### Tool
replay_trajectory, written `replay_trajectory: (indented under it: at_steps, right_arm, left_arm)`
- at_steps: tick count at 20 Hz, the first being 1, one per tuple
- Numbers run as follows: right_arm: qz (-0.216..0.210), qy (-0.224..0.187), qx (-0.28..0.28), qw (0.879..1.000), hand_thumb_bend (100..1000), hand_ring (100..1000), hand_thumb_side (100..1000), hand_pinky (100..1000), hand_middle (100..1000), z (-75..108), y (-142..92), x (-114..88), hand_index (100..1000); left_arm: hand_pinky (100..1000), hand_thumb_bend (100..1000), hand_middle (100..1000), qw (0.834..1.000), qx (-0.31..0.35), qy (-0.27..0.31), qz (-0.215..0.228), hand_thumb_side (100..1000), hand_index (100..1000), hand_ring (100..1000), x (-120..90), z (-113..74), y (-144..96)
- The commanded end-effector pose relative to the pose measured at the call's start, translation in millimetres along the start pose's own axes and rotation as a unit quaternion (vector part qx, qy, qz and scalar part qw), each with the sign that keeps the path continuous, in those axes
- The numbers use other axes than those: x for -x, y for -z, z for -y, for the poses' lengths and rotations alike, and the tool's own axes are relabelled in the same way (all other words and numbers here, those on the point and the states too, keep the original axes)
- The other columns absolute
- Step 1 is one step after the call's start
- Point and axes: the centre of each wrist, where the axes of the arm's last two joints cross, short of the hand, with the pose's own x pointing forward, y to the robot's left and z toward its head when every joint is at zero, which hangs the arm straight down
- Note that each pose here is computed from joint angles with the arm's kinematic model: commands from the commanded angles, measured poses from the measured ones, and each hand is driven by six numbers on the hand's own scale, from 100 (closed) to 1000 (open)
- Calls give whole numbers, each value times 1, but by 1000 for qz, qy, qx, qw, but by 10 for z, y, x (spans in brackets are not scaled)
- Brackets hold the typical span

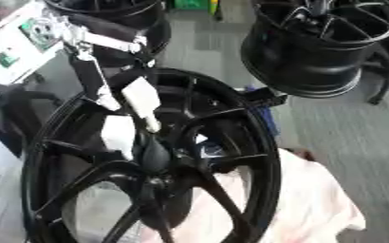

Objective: Pull the pin out of the wheel hub.

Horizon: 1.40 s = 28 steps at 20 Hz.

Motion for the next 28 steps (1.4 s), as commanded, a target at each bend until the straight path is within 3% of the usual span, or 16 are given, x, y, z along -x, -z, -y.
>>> replay_trajectory:
  at_steps: [1, 7, 12, 20, 28]
  right_arm:
    - [15, -6, 5, 1000, 100, 683, 743, 790, 593, 53, 51, -68, 757]
    - [15, -6, 5, 1000, 100, 683, 743, 790, 593, 53, 48, -65, 757]
    - [16, -8, 7, 1000, 100, 683, 742, 790, 593, 63, 46, -62, 757]
    - [20, -16, 12, 1000, 100, 683, 738, 790, 593, 104, 48, -66, 757]
    - [19, -25, 19, 999, 100, 683, 738, 790, 593, 146, 40, -50, 757]
  left_arm:
    - [636, 473, 239, 1000, -15, 21, 1, 100, 435, 491, -67, -227, -231]
    - [635, 485, 229, 999, -43, 10, -7, 100, 429, 485, -89, -341, -405]
    - [638, 460, 229, 996, -84, 4, -18, 100, 431, 486, -112, -509, -686]
    - [640, 401, 225, 981, -183, -25, -51, 100, 434, 484, -44, -689, -1428]
    - [638, 340, 223, 945, -289, -72, -134, 100, 441, 484, 189, -497, -2251]
